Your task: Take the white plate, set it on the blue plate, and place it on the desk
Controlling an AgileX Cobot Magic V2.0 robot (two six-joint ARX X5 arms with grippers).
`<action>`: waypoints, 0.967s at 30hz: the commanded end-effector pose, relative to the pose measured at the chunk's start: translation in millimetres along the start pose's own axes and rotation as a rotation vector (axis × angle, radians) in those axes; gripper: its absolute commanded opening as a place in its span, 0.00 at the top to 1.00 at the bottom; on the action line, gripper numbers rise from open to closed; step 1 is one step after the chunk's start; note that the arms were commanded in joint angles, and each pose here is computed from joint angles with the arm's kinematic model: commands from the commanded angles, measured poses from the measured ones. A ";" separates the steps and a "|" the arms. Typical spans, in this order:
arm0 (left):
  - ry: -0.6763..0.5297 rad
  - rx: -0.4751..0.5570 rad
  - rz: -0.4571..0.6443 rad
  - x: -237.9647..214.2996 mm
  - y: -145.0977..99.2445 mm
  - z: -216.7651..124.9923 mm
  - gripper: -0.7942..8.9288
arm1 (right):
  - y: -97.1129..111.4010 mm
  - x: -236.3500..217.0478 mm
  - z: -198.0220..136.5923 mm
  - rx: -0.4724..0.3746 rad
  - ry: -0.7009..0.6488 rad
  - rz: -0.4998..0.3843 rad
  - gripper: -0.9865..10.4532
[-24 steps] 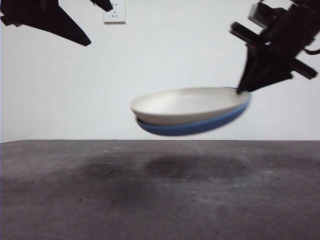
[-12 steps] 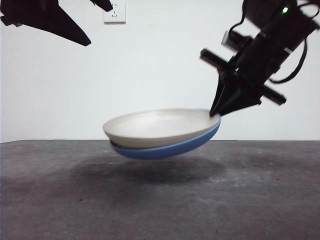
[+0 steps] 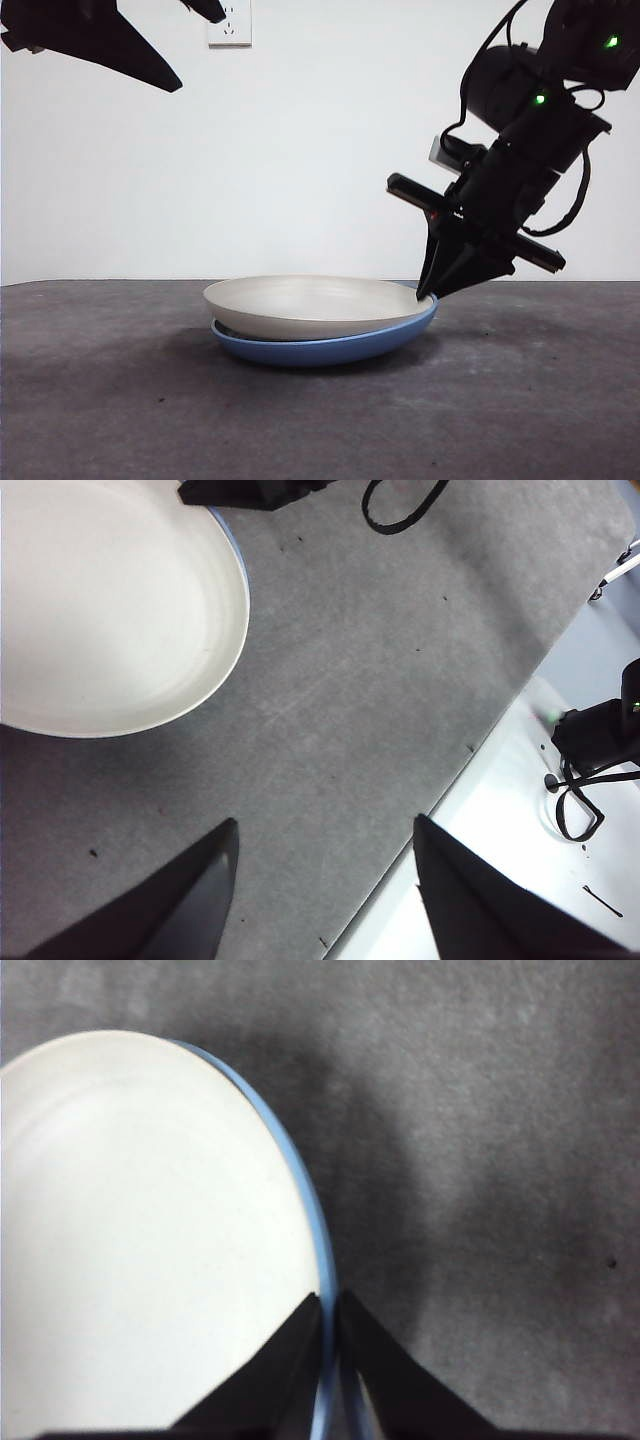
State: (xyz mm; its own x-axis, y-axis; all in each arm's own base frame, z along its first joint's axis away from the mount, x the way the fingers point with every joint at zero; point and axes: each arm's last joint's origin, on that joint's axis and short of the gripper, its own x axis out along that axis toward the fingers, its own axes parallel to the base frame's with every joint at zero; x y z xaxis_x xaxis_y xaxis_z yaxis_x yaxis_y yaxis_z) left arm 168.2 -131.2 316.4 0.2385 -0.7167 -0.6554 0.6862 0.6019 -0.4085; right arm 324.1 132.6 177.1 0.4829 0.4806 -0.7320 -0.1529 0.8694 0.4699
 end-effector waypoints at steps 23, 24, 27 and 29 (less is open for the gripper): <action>-0.006 0.025 -0.011 0.2 -2.7 2.5 0.63 | 19.1 -42.4 7.4 -0.086 -0.047 0.024 0.67; -0.006 0.025 -0.011 0.3 -2.7 2.5 0.63 | 21.3 -49.7 7.3 -0.102 -0.052 0.026 0.67; -0.006 0.025 -0.011 0.3 -2.7 2.5 0.63 | 29.1 -75.8 4.8 -0.162 -0.062 0.039 0.67; -0.006 0.025 -0.011 0.3 -2.7 2.5 0.63 | 34.7 -96.4 0.7 -0.206 -0.065 0.049 0.67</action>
State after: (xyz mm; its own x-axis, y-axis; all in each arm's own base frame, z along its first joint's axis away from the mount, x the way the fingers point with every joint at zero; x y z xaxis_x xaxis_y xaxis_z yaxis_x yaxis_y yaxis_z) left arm 168.1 -131.3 316.3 0.2380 -0.7166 -0.6556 0.6863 0.6017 -0.4085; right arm 276.2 114.9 254.1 0.5185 0.5058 -0.6894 -0.2810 0.8623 0.4212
